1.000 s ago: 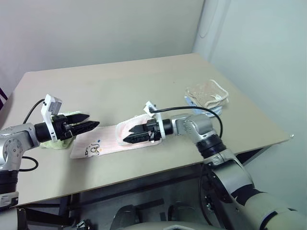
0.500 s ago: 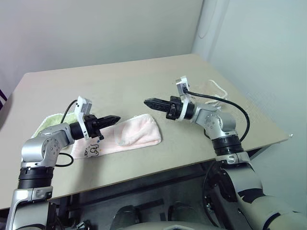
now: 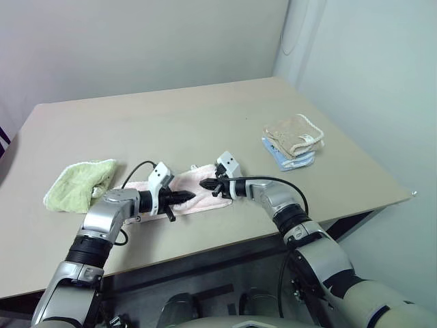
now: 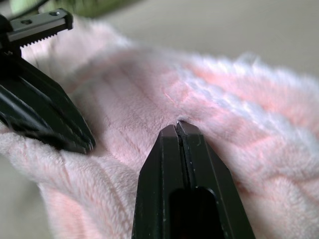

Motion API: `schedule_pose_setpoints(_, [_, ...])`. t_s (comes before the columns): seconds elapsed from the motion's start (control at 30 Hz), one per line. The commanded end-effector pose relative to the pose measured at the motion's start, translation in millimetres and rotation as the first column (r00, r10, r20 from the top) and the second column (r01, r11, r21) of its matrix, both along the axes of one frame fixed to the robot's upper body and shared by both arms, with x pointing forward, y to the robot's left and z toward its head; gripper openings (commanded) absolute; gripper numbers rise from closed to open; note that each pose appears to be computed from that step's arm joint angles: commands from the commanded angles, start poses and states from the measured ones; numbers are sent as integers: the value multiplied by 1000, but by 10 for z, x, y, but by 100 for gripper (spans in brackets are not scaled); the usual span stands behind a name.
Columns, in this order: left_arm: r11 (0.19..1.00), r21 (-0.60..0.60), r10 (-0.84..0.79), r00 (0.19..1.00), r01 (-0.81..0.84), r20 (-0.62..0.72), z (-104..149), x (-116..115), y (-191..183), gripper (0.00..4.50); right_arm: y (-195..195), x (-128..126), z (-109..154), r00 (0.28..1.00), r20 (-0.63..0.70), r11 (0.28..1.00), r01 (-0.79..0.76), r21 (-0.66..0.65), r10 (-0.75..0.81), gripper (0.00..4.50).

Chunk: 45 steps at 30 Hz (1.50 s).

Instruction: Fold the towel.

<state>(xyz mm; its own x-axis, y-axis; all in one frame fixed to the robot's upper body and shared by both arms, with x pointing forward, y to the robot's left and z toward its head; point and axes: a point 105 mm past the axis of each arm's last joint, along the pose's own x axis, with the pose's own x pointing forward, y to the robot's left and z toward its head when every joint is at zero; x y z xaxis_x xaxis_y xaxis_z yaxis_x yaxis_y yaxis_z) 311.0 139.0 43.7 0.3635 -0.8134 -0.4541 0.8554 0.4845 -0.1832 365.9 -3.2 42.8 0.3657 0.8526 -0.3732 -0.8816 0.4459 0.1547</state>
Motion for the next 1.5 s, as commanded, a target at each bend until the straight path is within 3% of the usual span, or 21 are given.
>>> schedule_pose_setpoints(0.03, [995,86,-42,999,44,-23,-176,-108,74,3,-48,-19,-59,999,35,998,-19,-60,21,1])
schedule_pose_setpoints(0.1, [999,38,-1,1000,1,-13,-110,-47,77,3,-54,6,44,1000,7,1000,-6,2,6,1])
schedule_pose_setpoints(0.2, [998,-58,30,999,-31,-16,80,-13,78,0,-73,13,364,998,-60,986,-9,167,19,57])
schedule_pose_setpoints(0.43, [990,-132,42,999,-40,13,440,-136,229,0,-255,-97,868,990,-123,942,-26,335,71,299])
schedule_pose_setpoints(0.6, [962,-223,171,985,-160,33,800,-131,518,0,-388,-81,777,947,-320,963,71,258,16,447])
schedule_pose_setpoints(0.8, [939,-180,296,955,-293,-13,874,-366,939,0,-486,-110,703,880,-474,965,113,237,13,447])
schedule_pose_setpoints(0.93, [866,-236,420,898,-440,-133,879,-551,1193,0,-481,-90,540,850,-526,972,147,181,-31,447])
schedule_pose_setpoints(1.13, [744,-277,529,790,-608,-310,716,-831,1408,0,-420,-59,378,834,-547,977,169,127,-73,447])
schedule_pose_setpoints(1.27, [696,-257,596,739,-670,-313,660,-1018,1499,0,-413,-41,353,848,-525,981,156,116,-73,447])
schedule_pose_setpoints(1.4, [629,-274,669,686,-728,-287,637,-1063,1610,0,-442,-13,293,866,-491,985,150,89,-88,447])
schedule_pose_setpoints(1.5, [598,-263,694,654,-757,-302,581,-1095,1684,84,-453,-9,233,874,-477,988,143,61,-97,450])
